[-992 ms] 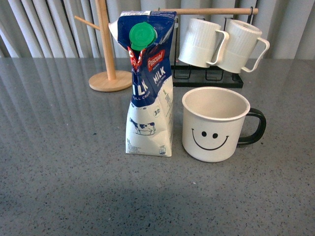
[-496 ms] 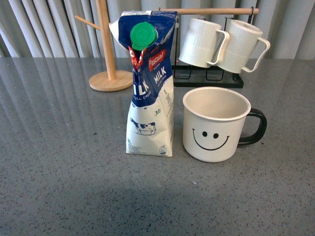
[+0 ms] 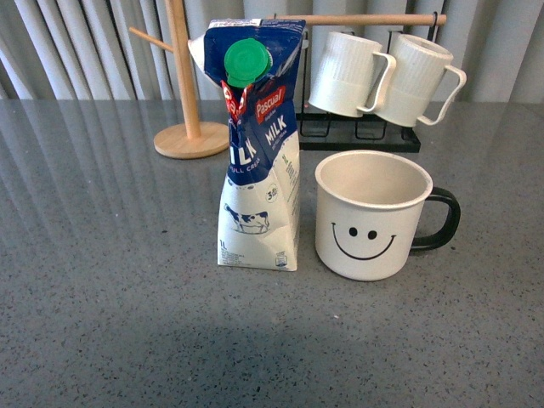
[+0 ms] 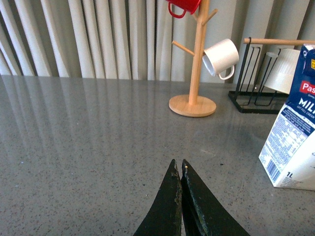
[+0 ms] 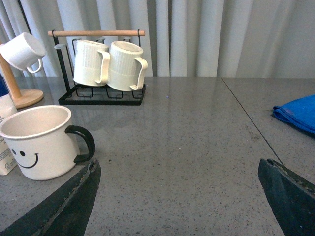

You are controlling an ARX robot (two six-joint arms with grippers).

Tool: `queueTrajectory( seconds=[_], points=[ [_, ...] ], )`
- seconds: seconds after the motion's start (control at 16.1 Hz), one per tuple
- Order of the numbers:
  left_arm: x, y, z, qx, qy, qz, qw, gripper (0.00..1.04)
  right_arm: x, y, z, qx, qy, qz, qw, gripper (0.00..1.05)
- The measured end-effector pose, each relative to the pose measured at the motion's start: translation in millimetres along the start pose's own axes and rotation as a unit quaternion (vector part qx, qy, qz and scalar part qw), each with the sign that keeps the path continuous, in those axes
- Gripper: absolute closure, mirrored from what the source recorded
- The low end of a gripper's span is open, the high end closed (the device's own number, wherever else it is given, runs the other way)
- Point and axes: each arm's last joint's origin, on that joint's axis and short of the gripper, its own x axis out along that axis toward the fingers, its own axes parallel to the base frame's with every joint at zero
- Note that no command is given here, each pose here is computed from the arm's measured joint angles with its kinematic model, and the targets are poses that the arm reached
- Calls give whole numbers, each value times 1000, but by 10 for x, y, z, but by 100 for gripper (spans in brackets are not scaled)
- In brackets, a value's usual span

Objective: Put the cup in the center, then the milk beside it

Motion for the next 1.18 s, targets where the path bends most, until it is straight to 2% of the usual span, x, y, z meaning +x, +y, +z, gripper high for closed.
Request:
queueTrajectory(
  seconds=[0.19,0.31,0.37,0.43,0.68,0.74,0.99,1.18],
  points=[
    [-31,0,-6,0,2,0,1000,103,0,0,0,0,0,0,1000,7],
    [-126,1,-67,0,25,0,1000,103,0,0,0,0,0,0,1000,7],
    [-140,0,-12,0,-3,-1,1000,103,0,0,0,0,0,0,1000,7],
    [-140,1,-47,0,13,0,1000,103,0,0,1,0,0,0,1000,7],
    [-140,1,-38,0,8,0,1000,103,0,0,0,0,0,0,1000,7],
    [-140,1,-38,0,8,0,1000,97,0,0,0,0,0,0,1000,7],
    [-140,1,-38,0,8,0,1000,46,0,0,0,0,0,0,1000,7],
    [-140,1,-38,0,8,0,1000,35,0,0,0,0,0,0,1000,7]
  ],
)
